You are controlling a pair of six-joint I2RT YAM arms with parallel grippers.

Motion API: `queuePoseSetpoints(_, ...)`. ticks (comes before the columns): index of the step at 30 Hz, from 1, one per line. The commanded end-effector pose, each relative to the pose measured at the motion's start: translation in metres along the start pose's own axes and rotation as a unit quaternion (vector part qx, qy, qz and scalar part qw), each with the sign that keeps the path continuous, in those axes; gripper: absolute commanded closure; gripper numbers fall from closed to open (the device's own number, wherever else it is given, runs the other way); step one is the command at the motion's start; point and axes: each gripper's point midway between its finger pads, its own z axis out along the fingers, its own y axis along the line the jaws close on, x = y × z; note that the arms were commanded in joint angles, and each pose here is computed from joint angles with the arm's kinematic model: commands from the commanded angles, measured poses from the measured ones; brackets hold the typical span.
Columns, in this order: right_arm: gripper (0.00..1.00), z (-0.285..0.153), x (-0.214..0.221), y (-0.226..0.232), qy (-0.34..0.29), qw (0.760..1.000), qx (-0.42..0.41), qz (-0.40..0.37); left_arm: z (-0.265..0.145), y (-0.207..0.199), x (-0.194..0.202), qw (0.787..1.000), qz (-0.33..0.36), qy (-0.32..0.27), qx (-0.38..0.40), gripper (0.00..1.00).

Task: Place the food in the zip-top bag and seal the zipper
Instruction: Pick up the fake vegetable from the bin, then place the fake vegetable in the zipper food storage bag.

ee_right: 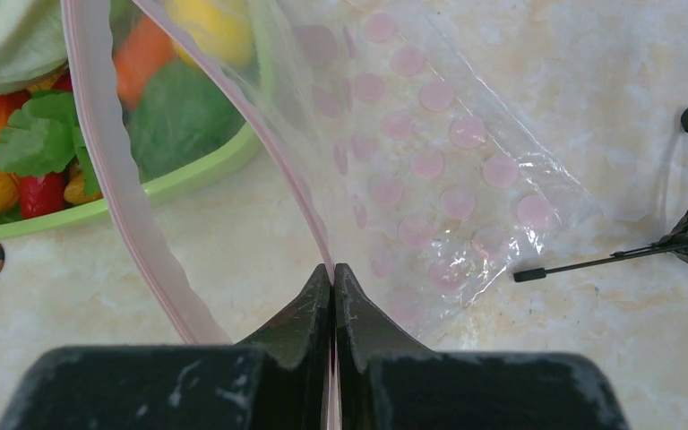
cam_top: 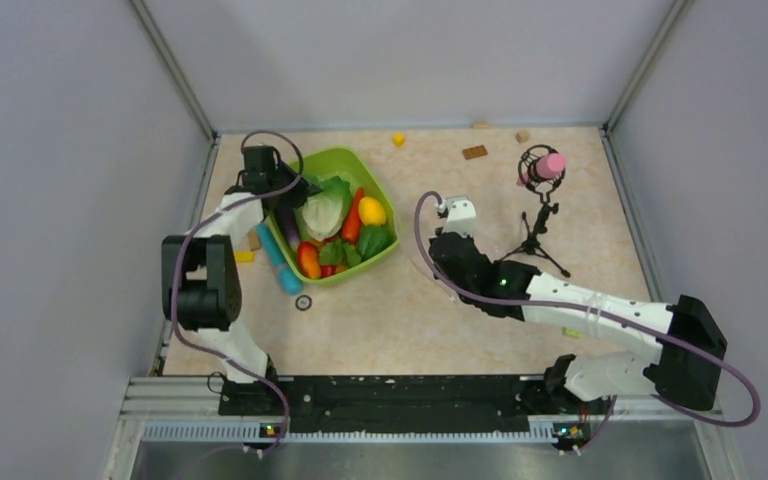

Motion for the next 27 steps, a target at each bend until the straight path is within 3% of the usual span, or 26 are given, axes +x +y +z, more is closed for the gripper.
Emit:
queuePoseSetpoints(1,1.00,-0.011,-0.018,0.002,-0.010,0.999,-0.019,0.044,-0.077,-0.085,-0.015,0.982,0.075,-0.081,0.157,1.00)
queuePoseSetpoints(5,1.00,-0.015,-0.019,0.004,-0.009,0.998,-0.029,0.063,-0.136,-0.119,0.007,0.957,0.123,-0.109,0.238,1.00)
queuePoseSetpoints(14,1.00,-0.019,-0.036,0.004,-0.027,0.990,-0.023,0.133,-0.235,-0.167,0.099,0.876,0.242,-0.126,0.398,1.00)
queuePoseSetpoints(19,1.00,-0.020,-0.040,0.017,-0.029,0.983,-0.053,0.174,-0.279,-0.173,0.123,0.819,0.234,-0.183,0.490,1.00)
queuePoseSetpoints(24,1.00,-0.023,-0.042,0.032,-0.026,0.975,-0.092,0.200,-0.302,-0.180,0.123,0.785,0.199,-0.228,0.541,1.00)
queuePoseSetpoints(27,1.00,-0.025,-0.041,0.042,-0.012,0.973,-0.115,0.201,-0.326,-0.192,0.129,0.737,0.191,-0.245,0.601,1.00)
